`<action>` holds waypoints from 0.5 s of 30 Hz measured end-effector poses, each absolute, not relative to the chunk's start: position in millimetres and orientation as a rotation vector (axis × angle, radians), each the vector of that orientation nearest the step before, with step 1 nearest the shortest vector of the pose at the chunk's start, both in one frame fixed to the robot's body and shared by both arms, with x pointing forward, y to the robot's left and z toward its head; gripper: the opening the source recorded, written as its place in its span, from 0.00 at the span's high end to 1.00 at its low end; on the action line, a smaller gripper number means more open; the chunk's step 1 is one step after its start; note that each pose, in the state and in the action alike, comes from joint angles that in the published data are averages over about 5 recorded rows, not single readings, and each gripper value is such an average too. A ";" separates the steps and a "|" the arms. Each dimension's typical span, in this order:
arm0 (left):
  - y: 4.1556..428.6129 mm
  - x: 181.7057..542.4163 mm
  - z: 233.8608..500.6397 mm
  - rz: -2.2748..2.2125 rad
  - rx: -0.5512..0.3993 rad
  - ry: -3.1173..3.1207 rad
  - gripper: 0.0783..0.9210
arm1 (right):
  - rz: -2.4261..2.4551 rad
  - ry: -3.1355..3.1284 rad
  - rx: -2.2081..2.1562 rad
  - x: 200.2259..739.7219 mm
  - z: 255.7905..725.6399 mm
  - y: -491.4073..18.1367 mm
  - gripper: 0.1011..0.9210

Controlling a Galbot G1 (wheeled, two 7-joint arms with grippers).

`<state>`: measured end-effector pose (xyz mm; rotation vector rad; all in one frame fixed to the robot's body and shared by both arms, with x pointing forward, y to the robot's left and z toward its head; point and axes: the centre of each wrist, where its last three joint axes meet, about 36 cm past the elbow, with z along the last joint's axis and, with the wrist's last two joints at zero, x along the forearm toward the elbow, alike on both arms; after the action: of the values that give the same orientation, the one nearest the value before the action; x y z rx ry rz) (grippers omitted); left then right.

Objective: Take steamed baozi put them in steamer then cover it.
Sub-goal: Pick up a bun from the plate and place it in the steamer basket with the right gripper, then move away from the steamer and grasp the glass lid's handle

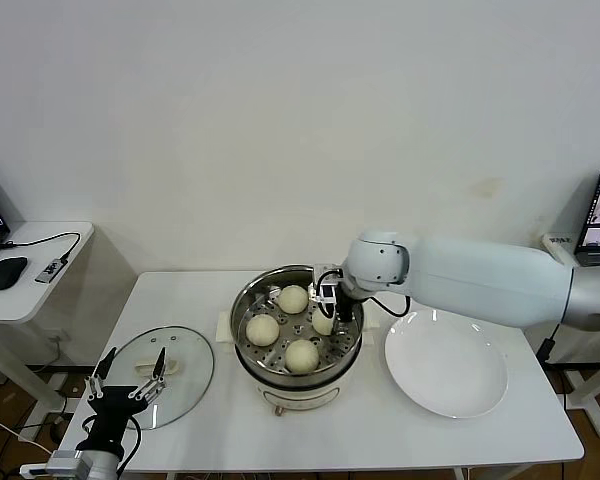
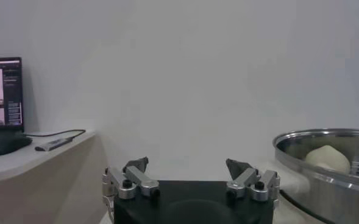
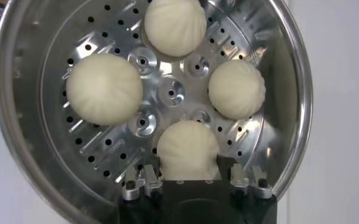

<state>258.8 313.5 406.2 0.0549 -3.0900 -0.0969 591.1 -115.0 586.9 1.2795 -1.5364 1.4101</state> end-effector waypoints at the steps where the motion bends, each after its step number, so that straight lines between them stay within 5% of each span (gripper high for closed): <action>1: 313.6 259.1 405.8 -0.097 0.056 -3.090 0.12 | 1.409 -1.542 1.281 590.9 589.3 -115.7 0.16; 15: 312.8 264.7 400.8 -0.095 0.044 -3.087 0.12 | 1.361 -1.783 1.340 566.6 624.8 -156.1 0.12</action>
<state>264.7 312.8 400.8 0.0443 -3.0873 -0.0945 566.6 -156.1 624.8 1.3403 -1.7832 1.3605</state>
